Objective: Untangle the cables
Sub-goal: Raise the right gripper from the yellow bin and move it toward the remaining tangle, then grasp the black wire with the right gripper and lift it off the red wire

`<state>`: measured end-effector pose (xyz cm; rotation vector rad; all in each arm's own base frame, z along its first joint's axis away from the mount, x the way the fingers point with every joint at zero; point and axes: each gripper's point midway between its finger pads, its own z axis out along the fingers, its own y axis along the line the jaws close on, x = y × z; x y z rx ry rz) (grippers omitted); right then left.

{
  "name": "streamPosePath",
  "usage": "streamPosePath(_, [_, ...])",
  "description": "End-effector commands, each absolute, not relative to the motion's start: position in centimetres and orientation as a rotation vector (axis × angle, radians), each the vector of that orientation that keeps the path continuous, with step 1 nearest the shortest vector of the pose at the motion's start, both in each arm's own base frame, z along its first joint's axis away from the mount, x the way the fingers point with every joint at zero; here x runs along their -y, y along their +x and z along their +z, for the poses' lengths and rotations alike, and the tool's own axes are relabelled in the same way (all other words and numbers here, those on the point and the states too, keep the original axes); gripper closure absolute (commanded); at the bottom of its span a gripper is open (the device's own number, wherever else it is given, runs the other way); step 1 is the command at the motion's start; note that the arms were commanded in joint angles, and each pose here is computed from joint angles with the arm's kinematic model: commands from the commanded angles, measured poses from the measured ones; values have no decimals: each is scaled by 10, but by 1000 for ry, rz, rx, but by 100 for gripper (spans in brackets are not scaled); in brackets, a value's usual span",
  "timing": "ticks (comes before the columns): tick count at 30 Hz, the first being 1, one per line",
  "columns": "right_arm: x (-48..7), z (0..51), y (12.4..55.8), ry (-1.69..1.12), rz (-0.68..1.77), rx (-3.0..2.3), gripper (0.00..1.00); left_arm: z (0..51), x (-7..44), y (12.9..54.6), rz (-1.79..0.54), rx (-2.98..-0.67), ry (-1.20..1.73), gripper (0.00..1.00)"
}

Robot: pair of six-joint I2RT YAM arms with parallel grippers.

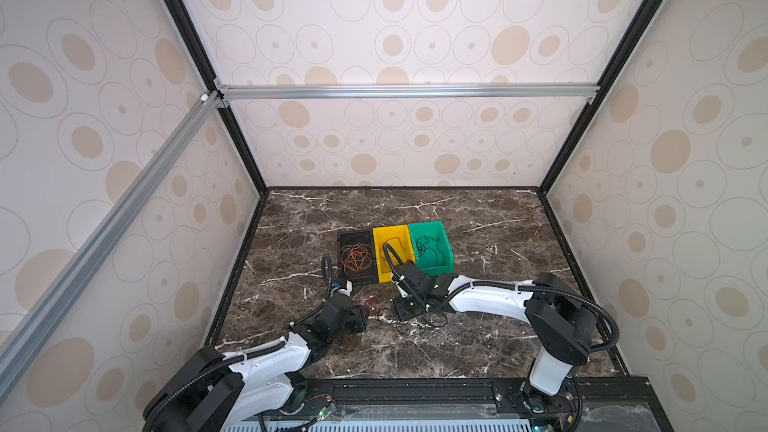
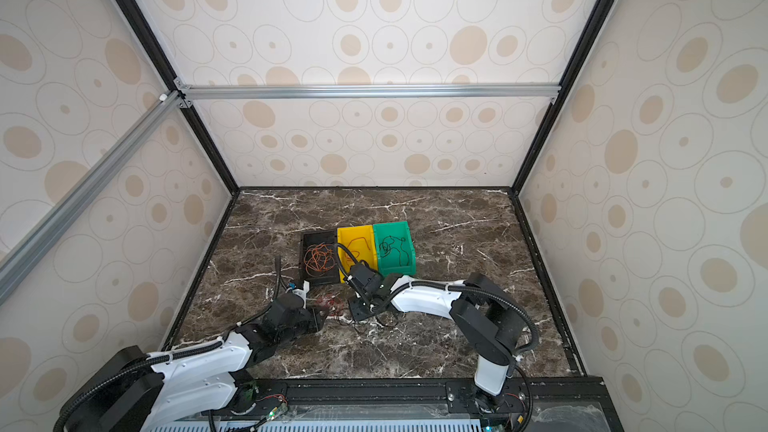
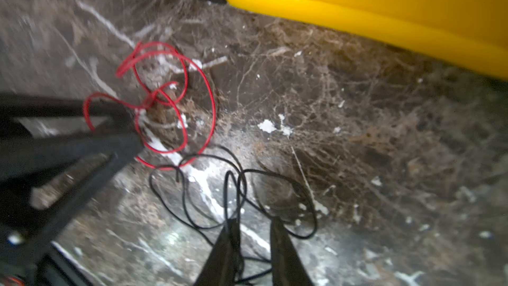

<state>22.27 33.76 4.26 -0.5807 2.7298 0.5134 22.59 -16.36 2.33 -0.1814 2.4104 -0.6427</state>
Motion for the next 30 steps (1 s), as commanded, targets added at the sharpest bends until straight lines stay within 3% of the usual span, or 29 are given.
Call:
streamPosePath(1, [-326, 59, 226, -604, 452, -2666, 92, 22, 161, 232, -629, -2391, -211, 78])
streamPosePath(4, [-313, 68, 226, -626, 417, -2624, 98, 18, 158, 231, -616, -2402, -219, 91])
streamPosePath(6, [-302, 75, 226, -632, 375, -2601, 100, 17, 155, 230, -607, -2403, -228, 94])
streamPosePath(30, [-159, 143, 246, -274, 158, -2480, 100, 32, 124, 229, -529, -2378, -301, 95])
